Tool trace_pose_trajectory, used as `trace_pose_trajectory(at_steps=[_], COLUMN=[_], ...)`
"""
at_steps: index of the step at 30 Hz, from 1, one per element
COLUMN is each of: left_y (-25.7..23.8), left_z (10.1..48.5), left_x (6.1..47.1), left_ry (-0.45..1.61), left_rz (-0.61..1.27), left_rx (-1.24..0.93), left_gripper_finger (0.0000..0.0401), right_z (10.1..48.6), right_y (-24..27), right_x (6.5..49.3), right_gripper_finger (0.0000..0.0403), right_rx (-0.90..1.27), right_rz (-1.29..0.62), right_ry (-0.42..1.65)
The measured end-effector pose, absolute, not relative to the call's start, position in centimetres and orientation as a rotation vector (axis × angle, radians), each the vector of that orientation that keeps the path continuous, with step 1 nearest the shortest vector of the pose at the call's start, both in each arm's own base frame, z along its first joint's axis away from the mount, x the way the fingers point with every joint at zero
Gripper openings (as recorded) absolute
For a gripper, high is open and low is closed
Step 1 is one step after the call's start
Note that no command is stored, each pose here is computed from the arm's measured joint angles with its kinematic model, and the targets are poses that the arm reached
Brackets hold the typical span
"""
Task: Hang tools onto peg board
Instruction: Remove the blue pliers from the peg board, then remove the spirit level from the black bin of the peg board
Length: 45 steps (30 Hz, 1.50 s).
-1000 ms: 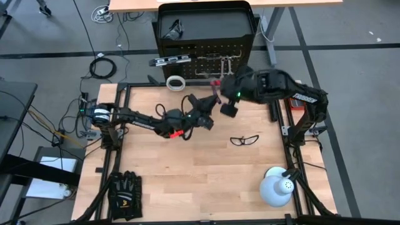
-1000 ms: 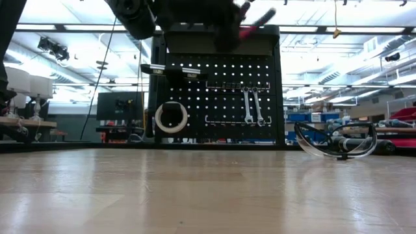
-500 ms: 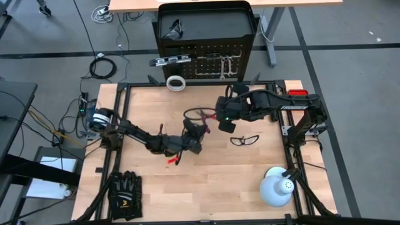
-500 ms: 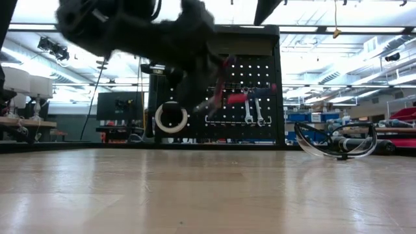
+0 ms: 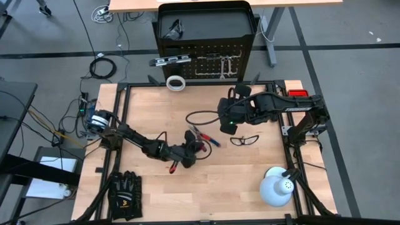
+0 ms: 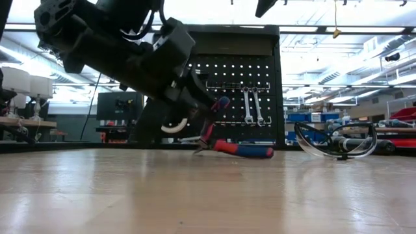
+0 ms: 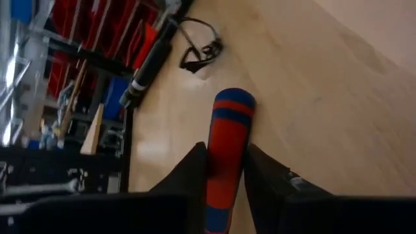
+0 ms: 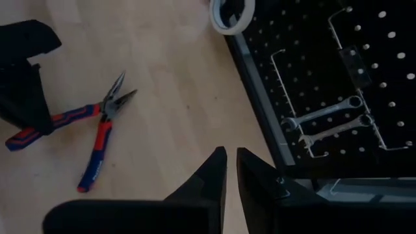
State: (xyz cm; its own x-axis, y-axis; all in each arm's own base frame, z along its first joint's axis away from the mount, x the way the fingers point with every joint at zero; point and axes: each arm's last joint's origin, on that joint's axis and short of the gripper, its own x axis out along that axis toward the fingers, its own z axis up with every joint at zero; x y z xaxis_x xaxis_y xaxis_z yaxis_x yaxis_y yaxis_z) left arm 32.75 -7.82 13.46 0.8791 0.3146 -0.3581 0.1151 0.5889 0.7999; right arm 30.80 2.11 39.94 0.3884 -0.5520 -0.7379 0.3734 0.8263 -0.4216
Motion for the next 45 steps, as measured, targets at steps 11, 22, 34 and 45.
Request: trace_pose_trajectory(at_steps=[11, 22, 34, 45], left_y=[-8.1, -8.1, -1.9, 3.3], left_z=[13.8, 16.9, 22.8, 25.5], left_x=[32.9, 32.1, 27.6, 24.6], left_ry=[0.418, 0.336, 0.295, 0.512], left_rz=[0.199, 0.252, 0.576, 0.814], left_rx=[0.6, 0.32, 0.267, 0.63], left_gripper_finger=[0.0204, 0.0214, 0.0198, 0.0198], right_z=[40.5, 38.4, 34.1, 27.2], right_y=[2.0, 1.6, 1.2, -1.2], right_x=[30.1, 29.9, 28.0, 25.8], right_gripper_finger=[0.0048, 0.0048, 0.0049, 0.0056], right_rx=[-0.193, -0.2, -0.222, -0.309], right_rz=[-0.596, -0.678, -0.726, -0.565], right_ry=[1.004, 1.038, 0.956, 0.731])
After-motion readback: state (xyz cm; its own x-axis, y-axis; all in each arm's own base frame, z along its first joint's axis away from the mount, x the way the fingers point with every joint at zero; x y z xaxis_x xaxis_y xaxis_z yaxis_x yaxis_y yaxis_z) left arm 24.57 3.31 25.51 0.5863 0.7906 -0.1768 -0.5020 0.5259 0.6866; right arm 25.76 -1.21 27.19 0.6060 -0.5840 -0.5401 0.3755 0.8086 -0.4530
